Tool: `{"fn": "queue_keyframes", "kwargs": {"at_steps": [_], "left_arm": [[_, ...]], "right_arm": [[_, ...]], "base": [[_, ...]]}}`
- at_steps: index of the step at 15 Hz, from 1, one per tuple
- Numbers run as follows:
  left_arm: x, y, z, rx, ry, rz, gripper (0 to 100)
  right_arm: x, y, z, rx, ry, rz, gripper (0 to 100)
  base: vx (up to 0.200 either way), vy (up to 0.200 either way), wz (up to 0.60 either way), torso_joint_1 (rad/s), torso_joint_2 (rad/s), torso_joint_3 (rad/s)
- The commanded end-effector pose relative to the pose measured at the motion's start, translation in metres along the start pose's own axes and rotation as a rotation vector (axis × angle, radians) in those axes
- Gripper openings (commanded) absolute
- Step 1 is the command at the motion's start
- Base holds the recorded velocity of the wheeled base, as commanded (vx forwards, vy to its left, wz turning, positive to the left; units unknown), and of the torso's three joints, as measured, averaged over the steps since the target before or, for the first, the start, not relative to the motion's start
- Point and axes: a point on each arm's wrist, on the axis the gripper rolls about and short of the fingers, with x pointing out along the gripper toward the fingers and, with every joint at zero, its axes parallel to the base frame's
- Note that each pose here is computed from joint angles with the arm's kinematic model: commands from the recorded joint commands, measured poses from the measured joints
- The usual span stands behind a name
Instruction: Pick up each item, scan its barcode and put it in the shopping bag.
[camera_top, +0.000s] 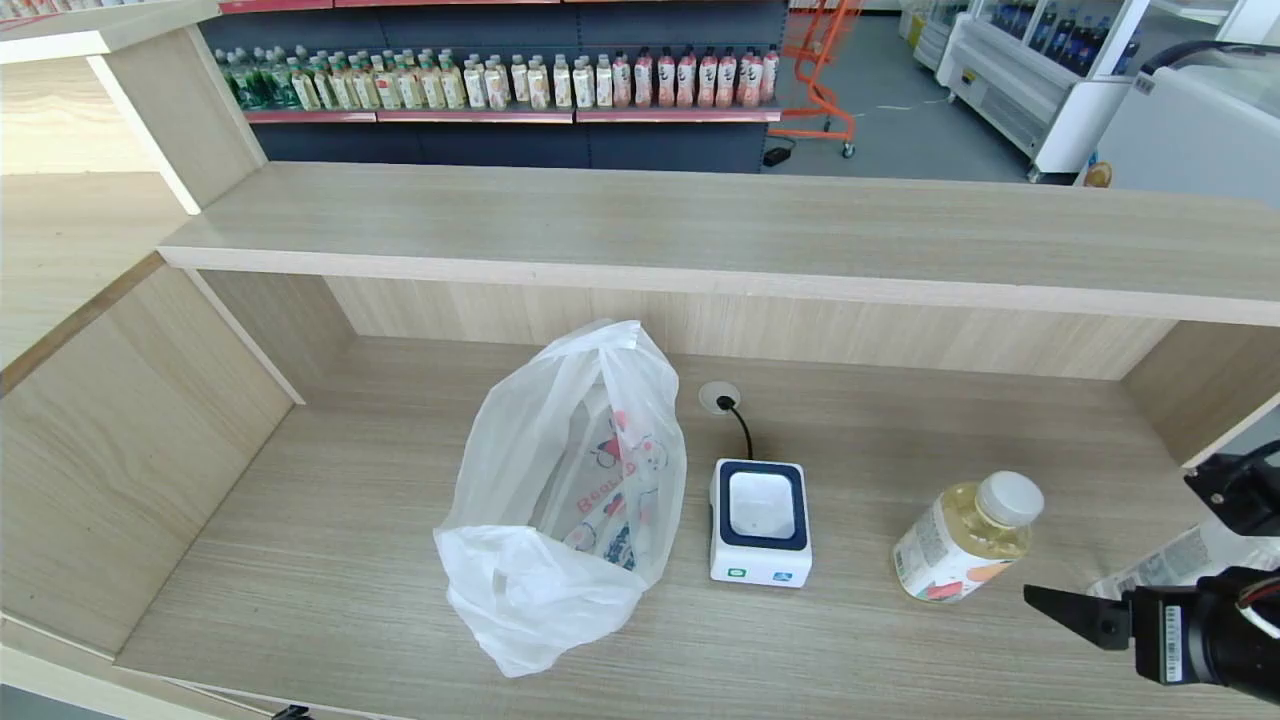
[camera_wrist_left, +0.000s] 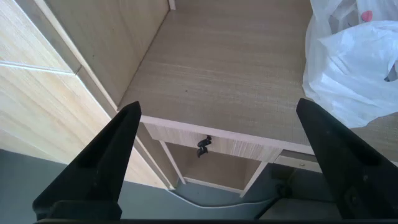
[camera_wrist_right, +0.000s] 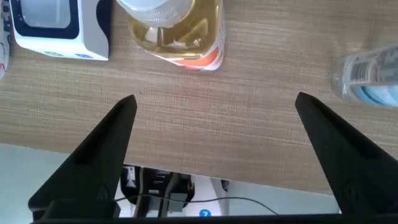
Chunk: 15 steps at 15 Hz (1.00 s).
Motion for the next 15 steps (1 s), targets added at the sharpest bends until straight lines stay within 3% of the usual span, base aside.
{"fn": "queue_keyframes", "kwargs": {"at_steps": [1,6,15], "left_arm": [[0.0,0.0,0.0,0.0,0.001,0.001,100],[0.0,0.0,0.0,0.0,0.0,0.001,100],[0.0,0.0,0.0,0.0,0.0,0.001,100]], "right_arm": [[0.044,0.008,-0.008,-0.027,0.091,0.021,100],[0.088,0.027,-0.006,-0.077,0.017,0.084,100],[0.139,0.046,-0.011,-0.136,-0.143,0.081,100]], "base": [[0.0,0.0,0.0,0.0,0.0,0.0],[0.0,0.0,0.0,0.0,0.0,0.0],[0.0,0.0,0.0,0.0,0.0,0.0]]}}
